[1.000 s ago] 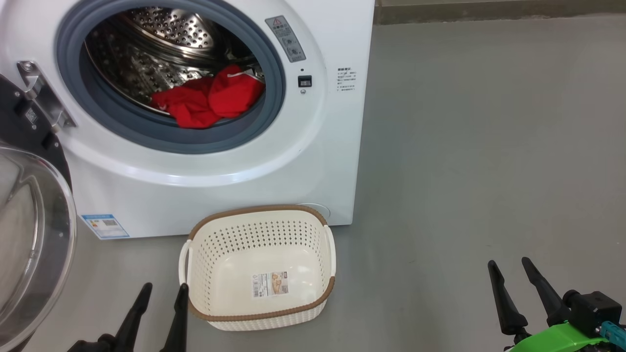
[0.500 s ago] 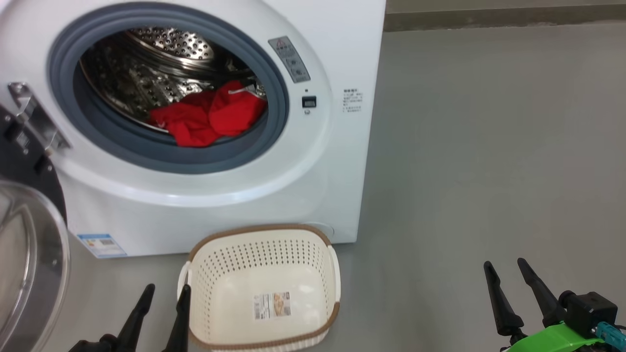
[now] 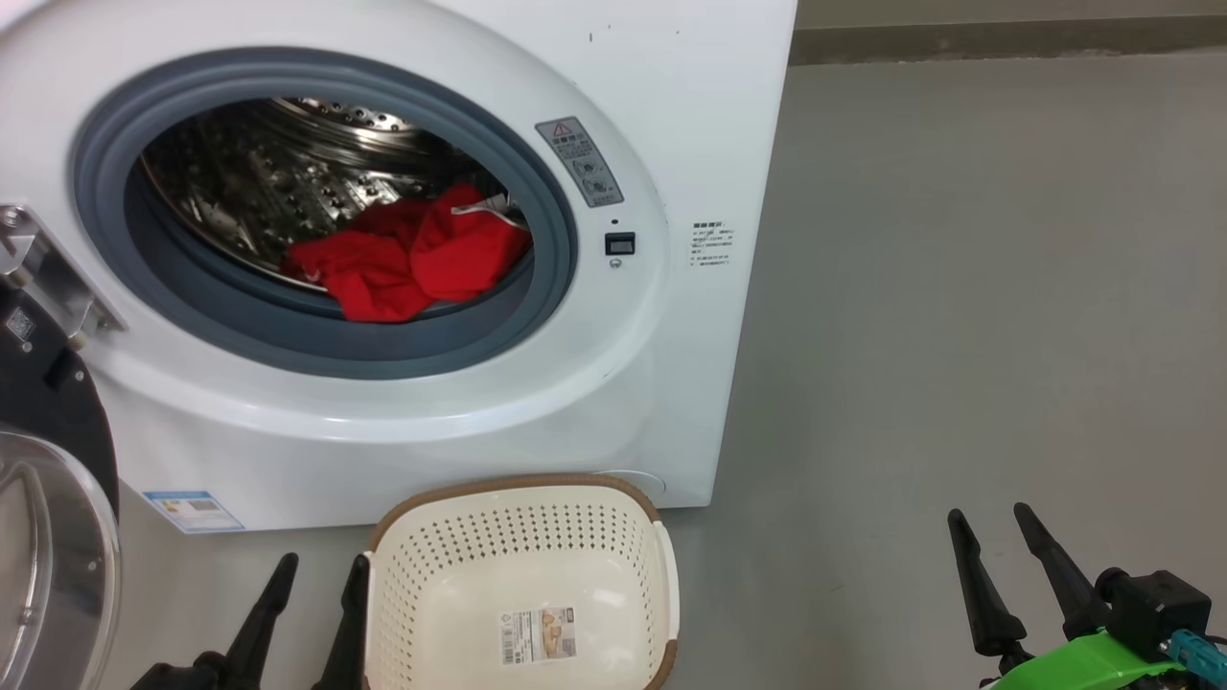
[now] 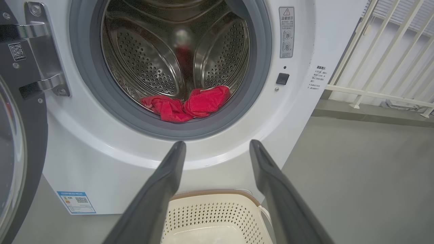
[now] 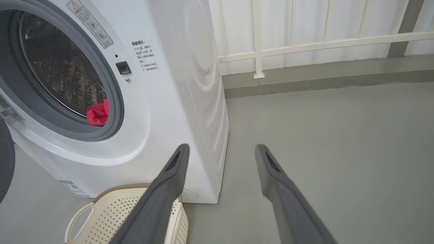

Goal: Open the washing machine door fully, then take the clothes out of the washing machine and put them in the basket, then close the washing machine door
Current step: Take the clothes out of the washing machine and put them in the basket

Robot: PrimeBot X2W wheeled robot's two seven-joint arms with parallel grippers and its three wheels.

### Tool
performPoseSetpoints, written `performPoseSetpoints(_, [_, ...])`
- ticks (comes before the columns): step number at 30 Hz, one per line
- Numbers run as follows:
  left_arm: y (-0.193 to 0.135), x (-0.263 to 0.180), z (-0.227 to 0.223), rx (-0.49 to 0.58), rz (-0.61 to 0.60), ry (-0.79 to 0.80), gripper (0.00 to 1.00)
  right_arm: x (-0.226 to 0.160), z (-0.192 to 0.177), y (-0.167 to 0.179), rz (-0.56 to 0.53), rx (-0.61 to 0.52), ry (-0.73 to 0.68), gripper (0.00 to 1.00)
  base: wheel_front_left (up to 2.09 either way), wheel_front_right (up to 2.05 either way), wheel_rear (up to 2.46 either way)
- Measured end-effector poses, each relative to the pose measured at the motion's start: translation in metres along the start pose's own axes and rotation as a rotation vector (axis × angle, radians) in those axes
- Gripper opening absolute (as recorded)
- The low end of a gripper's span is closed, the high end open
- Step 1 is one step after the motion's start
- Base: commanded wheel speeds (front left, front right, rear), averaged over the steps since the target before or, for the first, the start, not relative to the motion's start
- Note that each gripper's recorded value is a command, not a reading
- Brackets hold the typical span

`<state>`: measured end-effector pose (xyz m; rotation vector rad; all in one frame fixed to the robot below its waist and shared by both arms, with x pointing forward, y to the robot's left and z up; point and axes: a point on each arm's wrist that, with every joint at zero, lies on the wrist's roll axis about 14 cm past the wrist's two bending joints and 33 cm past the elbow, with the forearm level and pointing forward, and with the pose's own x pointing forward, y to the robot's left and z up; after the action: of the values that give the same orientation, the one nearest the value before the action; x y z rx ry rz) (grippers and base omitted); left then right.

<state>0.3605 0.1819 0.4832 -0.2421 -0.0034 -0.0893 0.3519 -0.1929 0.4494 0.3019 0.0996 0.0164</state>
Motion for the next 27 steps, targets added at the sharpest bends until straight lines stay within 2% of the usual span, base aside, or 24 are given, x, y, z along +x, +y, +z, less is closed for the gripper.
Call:
performPoseSetpoints(15, [0.001, 0.009, -0.016, 0.021, -0.003, 0.052, 1.00, 0.004, -0.009, -0.001, -0.009, 0.009, 0.025, 1.00, 0.00, 0.00, 0.00])
performPoseSetpoints(27, [-0.018, 0.106, 0.018, 0.070, -0.102, -0.044, 1.00, 0.032, -0.011, 0.000, -0.024, 0.029, 0.022, 1.00, 0.00, 0.00, 0.00])
